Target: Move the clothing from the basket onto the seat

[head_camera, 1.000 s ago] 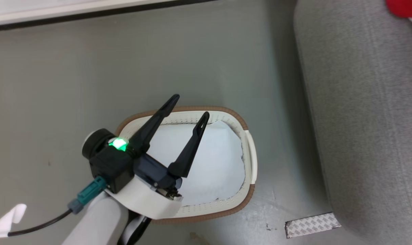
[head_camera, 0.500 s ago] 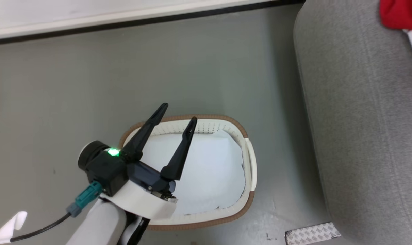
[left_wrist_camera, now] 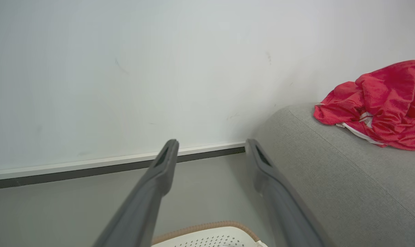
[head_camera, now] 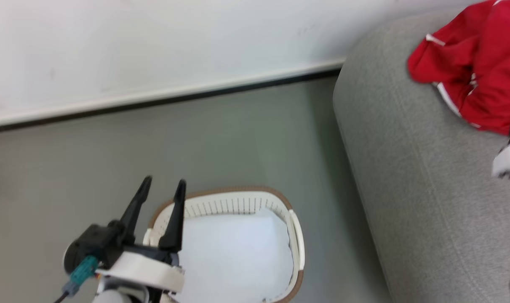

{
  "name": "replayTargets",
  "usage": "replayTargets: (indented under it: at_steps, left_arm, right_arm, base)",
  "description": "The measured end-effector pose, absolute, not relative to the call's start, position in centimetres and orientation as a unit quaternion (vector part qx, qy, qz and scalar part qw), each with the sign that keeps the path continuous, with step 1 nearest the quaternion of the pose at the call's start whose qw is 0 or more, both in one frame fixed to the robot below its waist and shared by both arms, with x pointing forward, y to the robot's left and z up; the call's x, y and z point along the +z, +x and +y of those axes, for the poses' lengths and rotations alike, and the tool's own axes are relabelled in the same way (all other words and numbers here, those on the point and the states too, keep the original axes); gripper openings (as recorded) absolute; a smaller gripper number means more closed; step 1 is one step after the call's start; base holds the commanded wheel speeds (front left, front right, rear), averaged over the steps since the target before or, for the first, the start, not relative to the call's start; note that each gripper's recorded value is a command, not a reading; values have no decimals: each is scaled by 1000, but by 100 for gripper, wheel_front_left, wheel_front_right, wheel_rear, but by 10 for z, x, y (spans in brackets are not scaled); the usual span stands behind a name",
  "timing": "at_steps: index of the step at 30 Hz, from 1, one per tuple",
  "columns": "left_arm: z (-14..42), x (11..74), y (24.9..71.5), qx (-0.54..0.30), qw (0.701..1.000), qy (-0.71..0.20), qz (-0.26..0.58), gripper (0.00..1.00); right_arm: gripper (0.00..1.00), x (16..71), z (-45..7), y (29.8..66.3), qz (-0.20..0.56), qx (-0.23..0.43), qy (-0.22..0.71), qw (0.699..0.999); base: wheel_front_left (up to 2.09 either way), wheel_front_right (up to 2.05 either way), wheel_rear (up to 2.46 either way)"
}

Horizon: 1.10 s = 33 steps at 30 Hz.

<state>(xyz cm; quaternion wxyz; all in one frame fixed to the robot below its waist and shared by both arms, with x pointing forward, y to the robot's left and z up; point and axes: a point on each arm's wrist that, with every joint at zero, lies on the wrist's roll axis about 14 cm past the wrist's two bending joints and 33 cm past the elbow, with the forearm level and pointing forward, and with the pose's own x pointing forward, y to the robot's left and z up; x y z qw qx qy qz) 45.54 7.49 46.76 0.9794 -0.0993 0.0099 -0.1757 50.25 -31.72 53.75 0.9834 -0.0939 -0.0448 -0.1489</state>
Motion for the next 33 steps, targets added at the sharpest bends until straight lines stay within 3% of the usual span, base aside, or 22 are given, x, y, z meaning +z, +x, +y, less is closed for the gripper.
replayTargets:
  at_steps: [14,21,33]
  left_arm:
    - [159,504,382,-19,994,-99,-31,100]
    - [198,502,352,45,996,-71,-34,100]
    - [193,483,331,11,997,-79,-7,100]
  right_arm:
    - [100,556,-236,397,-104,-42,-25,993]
    - [100,526,-206,368,-69,-4,9,998]
    - [100,487,-182,350,-10,25,41,999]
  base:
    - [0,0,0]
    - [0,0,0]
    - [0,0,0]
